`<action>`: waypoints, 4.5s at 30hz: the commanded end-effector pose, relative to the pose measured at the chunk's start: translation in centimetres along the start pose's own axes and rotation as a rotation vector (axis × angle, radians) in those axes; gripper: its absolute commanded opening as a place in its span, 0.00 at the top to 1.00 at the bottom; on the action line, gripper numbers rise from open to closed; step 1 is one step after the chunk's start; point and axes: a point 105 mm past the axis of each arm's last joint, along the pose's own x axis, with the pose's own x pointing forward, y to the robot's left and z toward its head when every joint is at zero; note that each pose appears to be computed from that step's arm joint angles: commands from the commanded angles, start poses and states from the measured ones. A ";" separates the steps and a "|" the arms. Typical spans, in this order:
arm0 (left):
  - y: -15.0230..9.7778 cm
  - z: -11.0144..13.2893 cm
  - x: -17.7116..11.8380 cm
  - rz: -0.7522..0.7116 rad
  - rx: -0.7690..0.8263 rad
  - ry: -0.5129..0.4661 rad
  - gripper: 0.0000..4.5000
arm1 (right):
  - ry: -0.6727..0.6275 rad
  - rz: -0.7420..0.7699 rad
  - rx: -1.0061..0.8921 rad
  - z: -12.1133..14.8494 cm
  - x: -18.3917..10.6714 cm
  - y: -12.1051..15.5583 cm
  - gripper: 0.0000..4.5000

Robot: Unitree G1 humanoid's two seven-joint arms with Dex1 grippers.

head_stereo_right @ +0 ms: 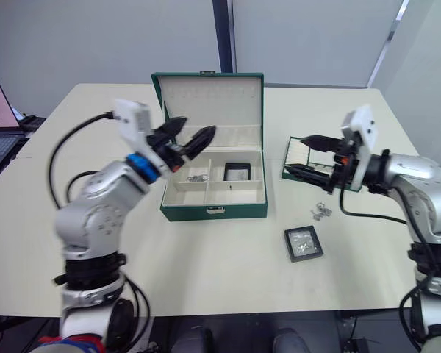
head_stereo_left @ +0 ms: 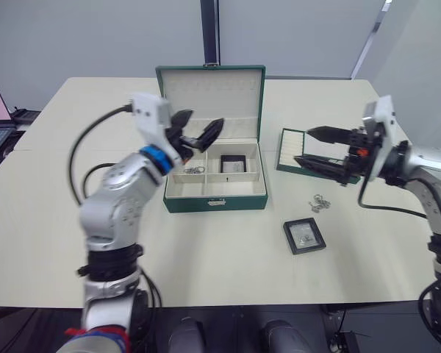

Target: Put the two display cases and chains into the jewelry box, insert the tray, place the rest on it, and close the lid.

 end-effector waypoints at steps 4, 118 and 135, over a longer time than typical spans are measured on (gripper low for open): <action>4.6 2.4 -7.0 0.158 0.055 -0.003 0.01 | 0.018 -0.176 0.022 -1.6 -5.6 -2.3 0.00; 13.8 -17.4 -8.1 0.642 -0.003 0.601 0.58 | -0.137 0.235 -0.148 3.9 6.5 5.1 0.00; 13.6 -16.4 -7.5 0.646 0.002 0.528 1.00 | -0.161 0.245 -0.146 4.6 6.2 5.1 0.00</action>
